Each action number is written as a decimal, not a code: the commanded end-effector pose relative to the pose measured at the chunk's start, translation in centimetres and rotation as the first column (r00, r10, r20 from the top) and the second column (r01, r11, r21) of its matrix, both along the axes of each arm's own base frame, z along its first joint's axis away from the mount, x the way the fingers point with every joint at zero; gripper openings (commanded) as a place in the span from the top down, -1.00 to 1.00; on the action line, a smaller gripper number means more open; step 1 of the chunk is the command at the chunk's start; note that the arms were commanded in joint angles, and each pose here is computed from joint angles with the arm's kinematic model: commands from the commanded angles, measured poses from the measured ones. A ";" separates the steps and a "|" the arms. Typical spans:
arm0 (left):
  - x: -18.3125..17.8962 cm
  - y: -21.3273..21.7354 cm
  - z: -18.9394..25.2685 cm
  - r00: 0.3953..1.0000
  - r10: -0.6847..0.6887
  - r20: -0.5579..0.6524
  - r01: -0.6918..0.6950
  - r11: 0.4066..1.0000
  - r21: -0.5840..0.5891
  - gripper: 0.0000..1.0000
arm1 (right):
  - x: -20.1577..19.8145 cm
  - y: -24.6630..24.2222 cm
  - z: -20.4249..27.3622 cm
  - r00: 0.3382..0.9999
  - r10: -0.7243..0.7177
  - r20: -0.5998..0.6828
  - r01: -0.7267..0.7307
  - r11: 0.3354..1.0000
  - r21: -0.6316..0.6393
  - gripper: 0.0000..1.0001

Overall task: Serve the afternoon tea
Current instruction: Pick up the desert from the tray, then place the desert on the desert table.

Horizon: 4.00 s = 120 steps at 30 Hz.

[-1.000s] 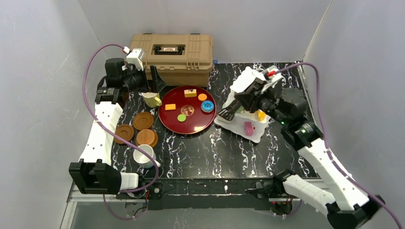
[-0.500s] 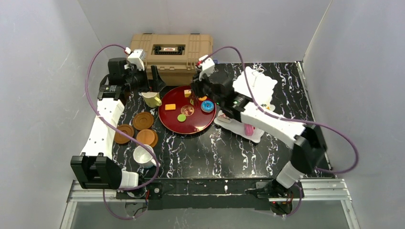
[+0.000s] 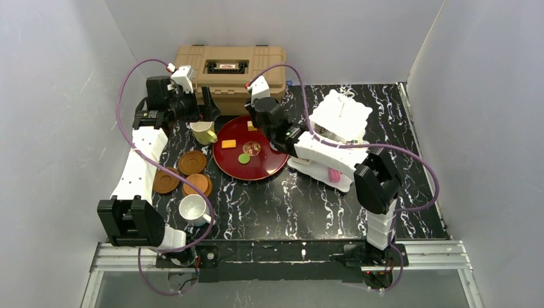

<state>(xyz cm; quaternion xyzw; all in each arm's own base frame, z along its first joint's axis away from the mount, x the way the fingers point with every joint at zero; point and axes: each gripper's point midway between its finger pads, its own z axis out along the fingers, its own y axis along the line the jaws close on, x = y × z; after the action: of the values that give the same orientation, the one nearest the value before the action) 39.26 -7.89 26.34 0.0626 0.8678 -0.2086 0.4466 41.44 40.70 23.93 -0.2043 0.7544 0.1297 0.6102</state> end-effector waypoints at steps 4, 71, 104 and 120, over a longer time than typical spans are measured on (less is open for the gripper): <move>-0.4 -0.1 1.5 0.999 -0.008 0.047 0.009 1.000 -0.013 -0.96 | -1.9 -2.5 3.6 0.990 -0.119 0.079 0.119 0.993 0.001 0.26; -0.2 1.8 2.5 0.997 0.034 0.071 -0.032 0.999 -0.029 -0.96 | -5.8 6.7 -2.6 0.987 0.144 -0.077 -0.137 0.986 0.090 0.01; -1.5 2.2 1.7 0.998 0.040 0.053 -0.039 0.999 -0.014 -0.96 | -10.9 -13.4 23.6 0.969 -0.102 0.226 0.073 0.989 0.131 0.52; -1.6 1.7 2.2 0.998 0.019 0.060 -0.017 0.999 -0.039 -0.96 | -11.4 -19.9 22.2 0.935 -0.252 0.250 0.247 0.968 0.051 0.50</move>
<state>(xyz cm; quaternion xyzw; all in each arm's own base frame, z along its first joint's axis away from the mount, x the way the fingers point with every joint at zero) 38.71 -5.86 27.52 0.0448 0.8577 -0.2064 0.4687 29.64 22.79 45.26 -0.1407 0.6966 0.0616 0.7009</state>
